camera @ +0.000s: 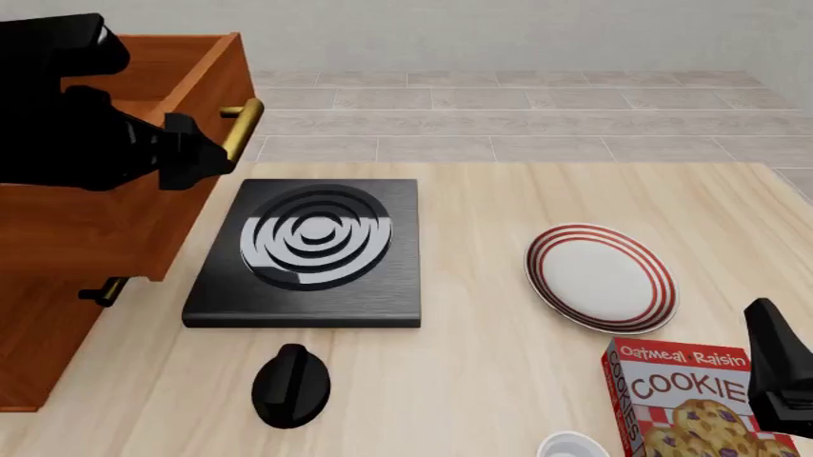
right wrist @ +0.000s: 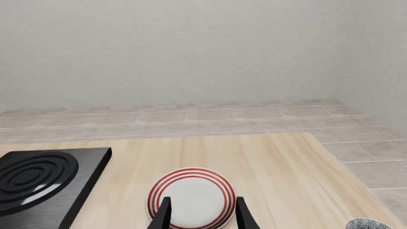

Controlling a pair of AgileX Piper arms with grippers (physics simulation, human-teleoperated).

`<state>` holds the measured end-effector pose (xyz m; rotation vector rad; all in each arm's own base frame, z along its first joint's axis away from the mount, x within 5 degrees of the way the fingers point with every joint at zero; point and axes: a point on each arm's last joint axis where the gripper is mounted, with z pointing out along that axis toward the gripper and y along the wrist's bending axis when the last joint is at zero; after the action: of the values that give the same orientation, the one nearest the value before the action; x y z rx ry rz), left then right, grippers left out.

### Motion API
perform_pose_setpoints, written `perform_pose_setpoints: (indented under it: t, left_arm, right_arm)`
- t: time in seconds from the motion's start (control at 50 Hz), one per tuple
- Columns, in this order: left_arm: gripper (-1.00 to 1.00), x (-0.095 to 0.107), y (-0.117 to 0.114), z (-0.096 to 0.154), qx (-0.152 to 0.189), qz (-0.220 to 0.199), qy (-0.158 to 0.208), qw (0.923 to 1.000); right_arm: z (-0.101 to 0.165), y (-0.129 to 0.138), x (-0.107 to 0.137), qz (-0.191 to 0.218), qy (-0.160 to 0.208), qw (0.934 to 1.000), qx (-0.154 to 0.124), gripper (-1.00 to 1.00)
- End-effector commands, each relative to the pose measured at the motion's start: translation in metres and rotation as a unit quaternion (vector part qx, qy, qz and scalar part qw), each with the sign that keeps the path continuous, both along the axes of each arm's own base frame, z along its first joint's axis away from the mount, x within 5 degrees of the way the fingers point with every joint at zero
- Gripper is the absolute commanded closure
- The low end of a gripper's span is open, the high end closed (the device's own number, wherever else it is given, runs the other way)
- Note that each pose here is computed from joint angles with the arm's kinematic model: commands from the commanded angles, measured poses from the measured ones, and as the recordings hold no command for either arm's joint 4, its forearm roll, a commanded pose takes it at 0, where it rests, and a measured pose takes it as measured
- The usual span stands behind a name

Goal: Pick the akita bowl in the top layer of the wooden cabinet and place it on the plate.

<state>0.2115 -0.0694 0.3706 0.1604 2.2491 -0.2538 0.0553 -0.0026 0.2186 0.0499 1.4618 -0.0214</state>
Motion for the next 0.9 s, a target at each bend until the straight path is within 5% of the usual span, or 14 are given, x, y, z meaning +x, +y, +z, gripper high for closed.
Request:
perform_pose_setpoints:
  t: [0.02,0.9]
  left_arm:
    - [-1.00,0.004,-0.010,-0.005,-0.001,-0.021,0.011,0.9997]
    - [-1.00,0.000,-0.021,0.017,-0.018,-0.038,-0.008,0.9991]
  right_arm:
    - [0.000,0.000,0.000,-0.001,-0.001,1.0000,0.000,-1.00]
    - [0.001,0.000,0.000,0.000,-0.001,1.0000,0.000,-1.00]
